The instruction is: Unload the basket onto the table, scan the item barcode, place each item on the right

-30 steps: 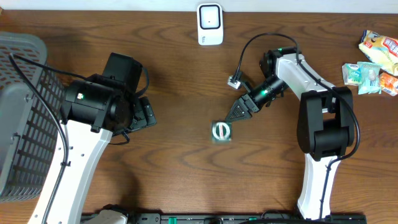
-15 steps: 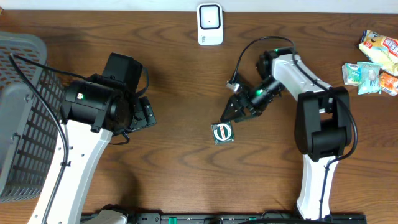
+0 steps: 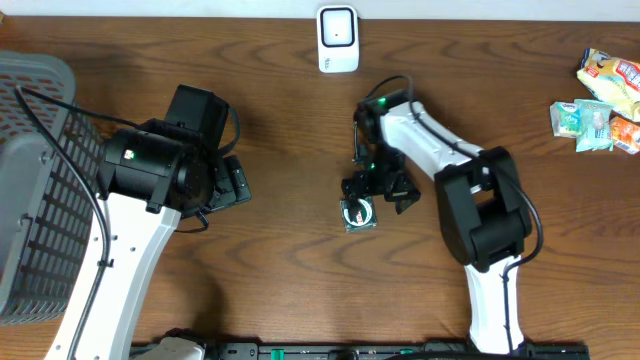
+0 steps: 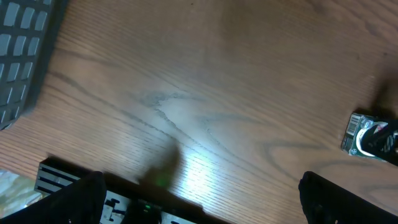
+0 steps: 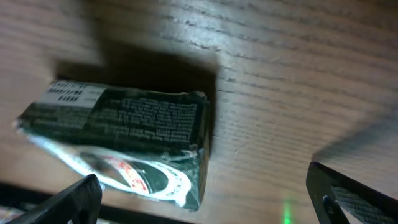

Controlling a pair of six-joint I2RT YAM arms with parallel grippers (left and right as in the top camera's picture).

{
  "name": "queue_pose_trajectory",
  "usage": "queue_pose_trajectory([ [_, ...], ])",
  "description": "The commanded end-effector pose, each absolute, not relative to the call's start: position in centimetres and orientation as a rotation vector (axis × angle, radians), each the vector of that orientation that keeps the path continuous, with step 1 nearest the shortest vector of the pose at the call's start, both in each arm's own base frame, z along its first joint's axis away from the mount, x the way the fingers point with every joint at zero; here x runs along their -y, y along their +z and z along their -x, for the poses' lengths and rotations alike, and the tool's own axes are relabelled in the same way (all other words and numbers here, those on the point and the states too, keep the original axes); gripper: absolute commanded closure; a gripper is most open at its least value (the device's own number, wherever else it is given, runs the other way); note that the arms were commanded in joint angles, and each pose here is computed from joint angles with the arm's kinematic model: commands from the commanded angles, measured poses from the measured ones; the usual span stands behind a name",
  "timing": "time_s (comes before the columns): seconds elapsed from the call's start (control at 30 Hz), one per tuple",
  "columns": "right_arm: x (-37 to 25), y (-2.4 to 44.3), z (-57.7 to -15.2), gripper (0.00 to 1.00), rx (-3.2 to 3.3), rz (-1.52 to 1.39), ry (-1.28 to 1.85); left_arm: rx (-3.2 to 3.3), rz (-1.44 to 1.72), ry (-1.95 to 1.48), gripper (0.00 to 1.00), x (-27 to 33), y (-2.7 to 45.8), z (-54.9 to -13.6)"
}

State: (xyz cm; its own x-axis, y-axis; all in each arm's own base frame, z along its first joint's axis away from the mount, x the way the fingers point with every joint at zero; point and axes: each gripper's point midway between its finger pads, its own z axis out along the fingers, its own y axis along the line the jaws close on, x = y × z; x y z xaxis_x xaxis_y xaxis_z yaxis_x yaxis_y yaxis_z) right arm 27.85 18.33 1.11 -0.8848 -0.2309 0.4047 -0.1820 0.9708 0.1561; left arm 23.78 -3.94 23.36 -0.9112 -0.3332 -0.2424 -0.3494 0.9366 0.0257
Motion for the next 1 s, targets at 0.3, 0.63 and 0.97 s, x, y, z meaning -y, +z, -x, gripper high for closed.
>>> queue_pose_trajectory([
  [0.3, -19.9, 0.4, -26.6, 0.01, 2.71, -0.329, -0.01, -2.847, 0.53, 0.098, 0.02, 3.8, 23.6, -23.7],
  [0.63, -19.3, 2.4, -28.5, 0.01, 2.756, -0.282, -0.01, -2.847, 0.53, 0.098, 0.03, 3.8, 23.6, -23.7],
  [0.97, -19.2, 5.3, -29.7, 0.01, 2.789, -0.327, 0.028, -2.847, 0.53, 0.098, 0.02, 3.8, 23.6, -23.7],
])
